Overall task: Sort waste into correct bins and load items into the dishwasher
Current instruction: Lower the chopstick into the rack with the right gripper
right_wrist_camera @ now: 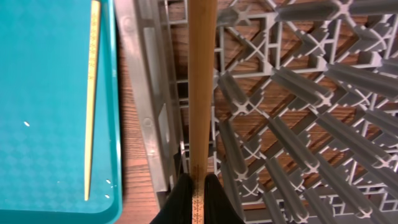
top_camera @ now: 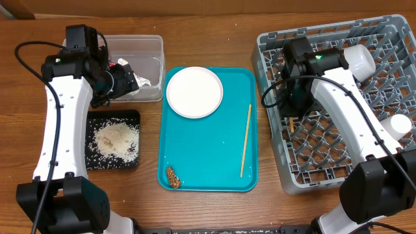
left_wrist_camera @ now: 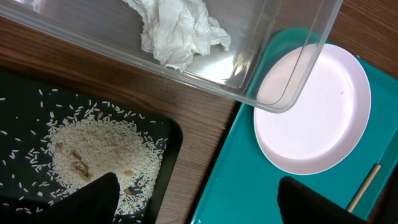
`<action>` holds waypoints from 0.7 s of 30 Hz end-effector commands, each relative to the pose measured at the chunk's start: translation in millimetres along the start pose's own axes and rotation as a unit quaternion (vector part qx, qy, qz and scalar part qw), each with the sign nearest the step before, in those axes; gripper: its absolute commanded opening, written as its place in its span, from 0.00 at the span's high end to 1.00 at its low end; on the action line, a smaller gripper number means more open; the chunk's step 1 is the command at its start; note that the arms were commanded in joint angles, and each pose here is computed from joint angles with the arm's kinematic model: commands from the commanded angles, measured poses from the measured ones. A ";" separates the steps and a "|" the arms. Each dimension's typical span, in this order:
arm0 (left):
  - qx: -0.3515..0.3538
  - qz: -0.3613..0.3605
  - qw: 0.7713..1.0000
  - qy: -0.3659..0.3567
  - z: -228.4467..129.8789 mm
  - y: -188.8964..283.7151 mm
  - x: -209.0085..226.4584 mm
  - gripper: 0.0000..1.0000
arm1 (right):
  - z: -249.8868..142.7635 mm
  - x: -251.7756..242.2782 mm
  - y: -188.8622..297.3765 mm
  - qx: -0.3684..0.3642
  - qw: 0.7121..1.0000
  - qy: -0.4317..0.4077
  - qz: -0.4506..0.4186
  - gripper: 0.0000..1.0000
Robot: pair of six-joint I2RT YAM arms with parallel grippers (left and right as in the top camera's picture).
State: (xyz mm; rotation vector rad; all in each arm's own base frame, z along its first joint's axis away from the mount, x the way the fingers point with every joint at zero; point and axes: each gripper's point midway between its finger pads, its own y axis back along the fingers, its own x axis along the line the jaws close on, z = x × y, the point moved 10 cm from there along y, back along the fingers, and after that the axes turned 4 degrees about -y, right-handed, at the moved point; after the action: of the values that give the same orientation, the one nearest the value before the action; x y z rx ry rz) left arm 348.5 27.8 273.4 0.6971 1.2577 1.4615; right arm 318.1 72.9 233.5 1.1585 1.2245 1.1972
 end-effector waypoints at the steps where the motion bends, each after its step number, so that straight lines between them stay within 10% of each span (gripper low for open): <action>1: -0.021 -0.007 1.000 -0.003 1.0 13.9 -5.0 0.17 | -2.2 -1.0 -8.5 0.011 1.000 0.006 -0.007 0.96; 11: -0.022 -0.008 1.000 -0.003 1.3 13.9 -5.1 0.17 | -15.8 -3.2 -36.8 0.048 0.999 0.008 -0.017 0.93; 21: -0.022 -0.007 1.000 -0.003 1.3 13.8 -5.0 0.16 | -2.7 -1.6 7.8 -0.018 1.000 0.000 0.001 0.59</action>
State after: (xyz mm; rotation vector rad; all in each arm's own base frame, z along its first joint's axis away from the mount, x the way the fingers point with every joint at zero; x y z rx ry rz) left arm 348.7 27.8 273.5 0.6959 1.2558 1.4618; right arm 304.3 69.4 205.9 1.2040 1.3165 1.1377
